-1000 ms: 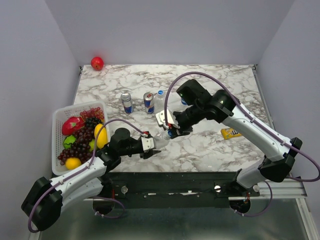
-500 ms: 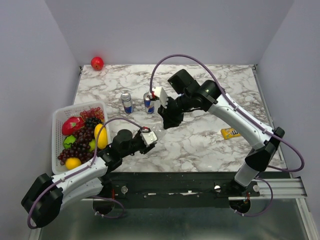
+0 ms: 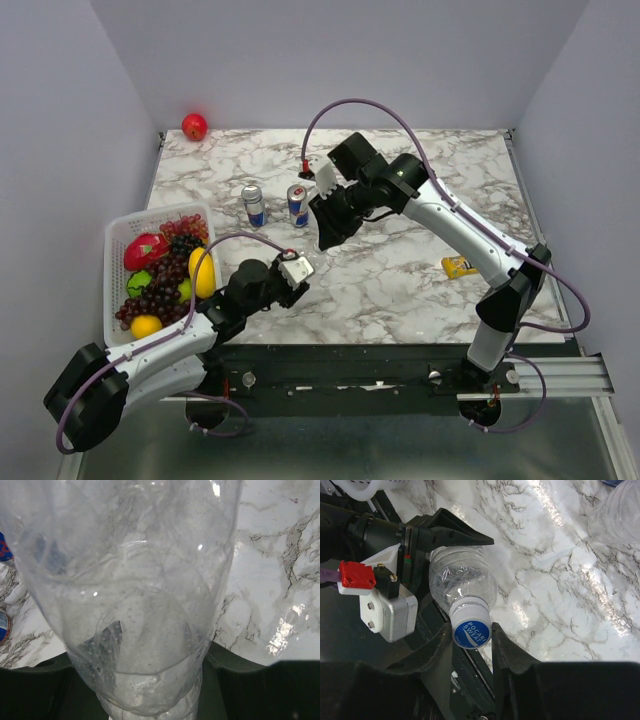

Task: Screw on the bottle caps

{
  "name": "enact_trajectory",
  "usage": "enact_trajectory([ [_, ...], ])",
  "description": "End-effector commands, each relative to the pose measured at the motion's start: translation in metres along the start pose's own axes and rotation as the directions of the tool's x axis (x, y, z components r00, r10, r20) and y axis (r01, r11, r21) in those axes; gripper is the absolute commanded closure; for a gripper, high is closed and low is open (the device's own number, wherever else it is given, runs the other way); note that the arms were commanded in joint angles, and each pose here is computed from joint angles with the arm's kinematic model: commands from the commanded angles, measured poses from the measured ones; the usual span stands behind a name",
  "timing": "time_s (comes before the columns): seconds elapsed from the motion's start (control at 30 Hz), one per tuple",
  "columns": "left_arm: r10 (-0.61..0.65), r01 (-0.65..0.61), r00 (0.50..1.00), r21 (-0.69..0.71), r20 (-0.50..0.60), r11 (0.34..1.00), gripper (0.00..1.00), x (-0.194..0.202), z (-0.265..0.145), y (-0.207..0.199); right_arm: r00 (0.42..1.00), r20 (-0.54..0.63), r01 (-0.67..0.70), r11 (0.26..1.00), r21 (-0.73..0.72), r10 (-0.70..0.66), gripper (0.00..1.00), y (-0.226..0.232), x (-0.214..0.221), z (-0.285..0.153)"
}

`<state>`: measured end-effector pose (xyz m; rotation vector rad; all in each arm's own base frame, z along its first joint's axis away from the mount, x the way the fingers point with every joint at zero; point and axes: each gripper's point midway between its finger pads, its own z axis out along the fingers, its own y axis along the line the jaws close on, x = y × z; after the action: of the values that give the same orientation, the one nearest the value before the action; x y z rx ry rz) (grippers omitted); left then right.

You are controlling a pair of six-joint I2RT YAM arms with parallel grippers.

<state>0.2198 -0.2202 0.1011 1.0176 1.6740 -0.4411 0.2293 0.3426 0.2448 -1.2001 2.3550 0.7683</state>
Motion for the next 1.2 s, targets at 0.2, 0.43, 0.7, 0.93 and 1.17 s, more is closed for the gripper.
enact_trajectory([
  [0.2, -0.002, 0.003, 0.970, -0.007, 0.241, 1.000, 1.00, -0.075, -0.001, 0.006, 0.984, 0.048, 0.172, 0.985, 0.022, -0.172, 0.46, 0.006, -0.015, -0.010],
  [0.43, -0.012, 0.017, 0.985, -0.032, 0.171, 0.999, 1.00, -0.064, 0.001, 0.011, 0.959, 0.101, 0.261, 0.965, 0.039, -0.263, 0.11, 0.014, -0.025, -0.044],
  [0.7, -0.001, -0.024, 0.982, 0.132, 0.187, 0.991, 1.00, -0.060, -0.002, -0.017, 0.867, 0.211, 0.452, 0.891, 0.046, -0.451, 0.00, 0.021, -0.013, -0.096],
  [0.93, 0.014, -0.070, 0.977, 0.259, 0.212, 0.963, 1.00, -0.060, -0.003, -0.037, 0.602, 0.265, 0.763, 0.640, 0.084, -0.753, 0.00, 0.022, -0.006, -0.086],
  [1.17, 0.027, -0.087, 0.978, 0.291, 0.206, 0.953, 1.00, -0.060, -0.002, -0.042, 0.460, 0.300, 0.869, 0.493, 0.041, -0.836, 0.01, 0.038, -0.017, -0.073],
])
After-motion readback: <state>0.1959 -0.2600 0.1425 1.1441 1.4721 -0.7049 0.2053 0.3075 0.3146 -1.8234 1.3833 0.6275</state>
